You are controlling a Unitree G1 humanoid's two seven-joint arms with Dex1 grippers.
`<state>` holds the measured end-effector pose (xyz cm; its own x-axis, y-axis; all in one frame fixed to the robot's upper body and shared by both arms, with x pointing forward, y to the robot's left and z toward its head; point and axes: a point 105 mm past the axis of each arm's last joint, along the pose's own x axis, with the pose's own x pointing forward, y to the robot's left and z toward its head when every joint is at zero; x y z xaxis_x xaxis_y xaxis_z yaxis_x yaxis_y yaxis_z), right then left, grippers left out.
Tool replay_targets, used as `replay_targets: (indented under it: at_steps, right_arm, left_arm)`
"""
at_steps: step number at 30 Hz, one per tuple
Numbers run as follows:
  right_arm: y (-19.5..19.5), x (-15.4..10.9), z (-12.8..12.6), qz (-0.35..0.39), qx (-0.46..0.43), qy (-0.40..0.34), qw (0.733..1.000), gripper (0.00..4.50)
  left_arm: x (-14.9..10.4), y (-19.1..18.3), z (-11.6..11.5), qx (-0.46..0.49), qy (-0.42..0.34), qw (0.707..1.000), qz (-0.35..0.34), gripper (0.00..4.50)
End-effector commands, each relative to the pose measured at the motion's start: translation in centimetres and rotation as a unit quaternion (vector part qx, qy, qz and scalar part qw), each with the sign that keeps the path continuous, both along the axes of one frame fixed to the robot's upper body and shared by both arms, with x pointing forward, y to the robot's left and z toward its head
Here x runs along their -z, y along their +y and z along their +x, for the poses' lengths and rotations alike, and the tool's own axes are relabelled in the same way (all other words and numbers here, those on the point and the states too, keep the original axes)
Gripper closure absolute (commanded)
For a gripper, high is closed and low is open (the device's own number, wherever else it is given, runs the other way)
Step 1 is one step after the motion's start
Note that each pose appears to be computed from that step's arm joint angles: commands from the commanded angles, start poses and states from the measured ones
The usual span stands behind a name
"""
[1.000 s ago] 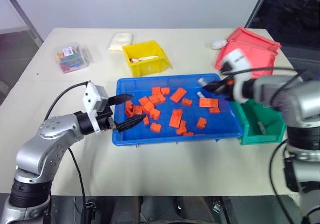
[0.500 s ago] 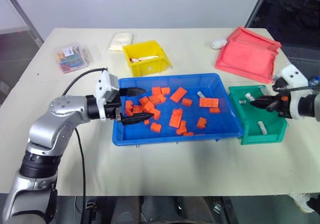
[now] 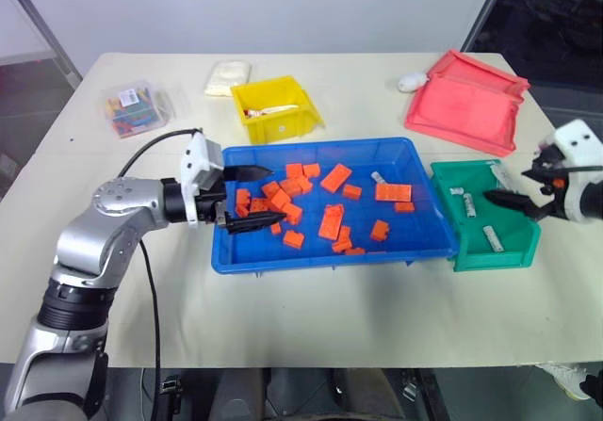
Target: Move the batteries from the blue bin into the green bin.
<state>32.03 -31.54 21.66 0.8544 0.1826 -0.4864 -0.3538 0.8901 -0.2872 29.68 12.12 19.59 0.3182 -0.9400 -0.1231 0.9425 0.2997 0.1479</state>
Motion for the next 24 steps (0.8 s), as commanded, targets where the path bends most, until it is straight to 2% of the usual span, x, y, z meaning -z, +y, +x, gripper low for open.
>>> replay_targets:
  at_steps: [1,4,9,15,21,24]
  right_arm:
    - [3.3,-4.6,1.3,-0.02,-0.069,-0.07,0.995,0.03]
    - [7.0,-4.2,2.4,-0.018,-0.143,-0.06,0.988,0.03]
    - [10.8,-0.4,4.2,-0.029,-0.213,-0.018,0.977,0.03]
    - [12.3,3.6,4.7,-0.058,-0.271,0.034,0.96,0.03]
    - [12.5,5.4,5.2,-0.087,-0.292,0.05,0.951,0.03]
    - [12.6,6.2,5.3,-0.111,-0.299,0.056,0.946,0.03]
  left_arm:
    - [-1.2,1.0,0.0,-0.021,-0.025,0.999,-0.004,0.0]
    - [-1.2,1.3,-0.1,-0.031,-0.025,0.999,-0.006,0.0]
    - [-1.7,2.1,-0.4,-0.051,-0.027,0.998,-0.019,0.0]
    - [-2.2,3.1,-1.2,-0.067,-0.033,0.997,-0.009,0.0]
    - [-2.3,3.4,-1.9,-0.082,-0.035,0.996,-0.009,0.0]
    - [-3.2,3.4,-2.2,-0.086,-0.04,0.995,-0.031,0.0]
